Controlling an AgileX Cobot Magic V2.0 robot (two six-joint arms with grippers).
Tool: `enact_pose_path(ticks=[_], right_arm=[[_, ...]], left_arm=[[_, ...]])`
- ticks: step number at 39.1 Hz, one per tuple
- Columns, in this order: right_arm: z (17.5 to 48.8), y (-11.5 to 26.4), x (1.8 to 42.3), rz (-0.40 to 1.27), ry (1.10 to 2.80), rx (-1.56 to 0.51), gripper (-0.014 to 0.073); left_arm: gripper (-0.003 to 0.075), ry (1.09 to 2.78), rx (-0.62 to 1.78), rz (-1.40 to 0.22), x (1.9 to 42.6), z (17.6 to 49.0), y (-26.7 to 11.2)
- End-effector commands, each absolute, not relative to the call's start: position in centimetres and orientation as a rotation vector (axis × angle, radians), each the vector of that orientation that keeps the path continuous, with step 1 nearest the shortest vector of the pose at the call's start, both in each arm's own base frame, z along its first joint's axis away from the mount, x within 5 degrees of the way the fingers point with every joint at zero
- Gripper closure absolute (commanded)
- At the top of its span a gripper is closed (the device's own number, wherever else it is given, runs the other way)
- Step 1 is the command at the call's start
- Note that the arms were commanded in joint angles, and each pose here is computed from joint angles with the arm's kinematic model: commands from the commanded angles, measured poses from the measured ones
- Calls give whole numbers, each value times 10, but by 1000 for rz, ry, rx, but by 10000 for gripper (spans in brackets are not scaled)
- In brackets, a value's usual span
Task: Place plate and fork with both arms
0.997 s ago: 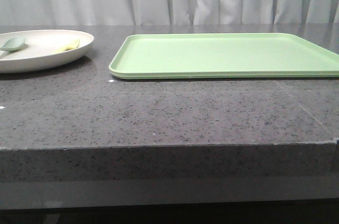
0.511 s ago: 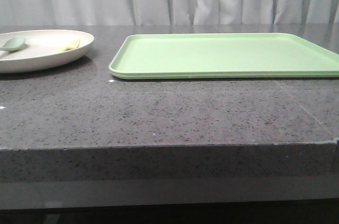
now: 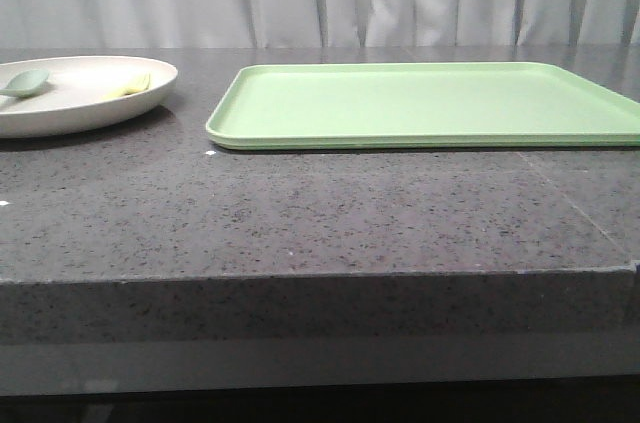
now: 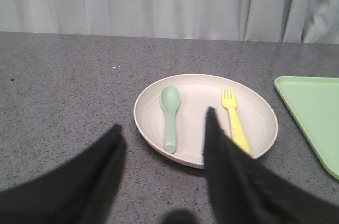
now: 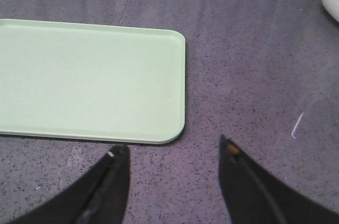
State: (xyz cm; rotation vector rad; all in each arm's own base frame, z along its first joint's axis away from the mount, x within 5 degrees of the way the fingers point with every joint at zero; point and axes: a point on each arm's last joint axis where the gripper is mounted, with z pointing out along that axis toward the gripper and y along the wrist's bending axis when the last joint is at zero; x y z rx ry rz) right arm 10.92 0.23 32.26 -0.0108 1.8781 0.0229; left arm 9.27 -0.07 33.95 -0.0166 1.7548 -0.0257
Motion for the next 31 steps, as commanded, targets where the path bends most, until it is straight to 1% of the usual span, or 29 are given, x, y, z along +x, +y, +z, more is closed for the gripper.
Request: enact_pose_path(ticks=[1,2,7,17,22,26,31], right_arm=[[340,2,112,19,1776,-16,63],[340,2,111,19,1777,-16,66],[340,2,111,19,1777,-16,65],[340,2,111,19,1777,-16,65],[340,2,111,19,1777,-16,65],[340,2,111,19,1777,-16,65],[340,2,111,19,1777,-16,65]], left_arm=[[31,1658,0,-12,95,355,-1],[11,1658,0,-12,95,355,-1],[83,1658,0,-12,95,355,-1],[185,1658,-2,-15,95,355,-1],[237,1653,-49,-97,95,355,-3],[256,1647,-45,-88,97,356,-3],[248,1696,-31,-66,104,357,-2]])
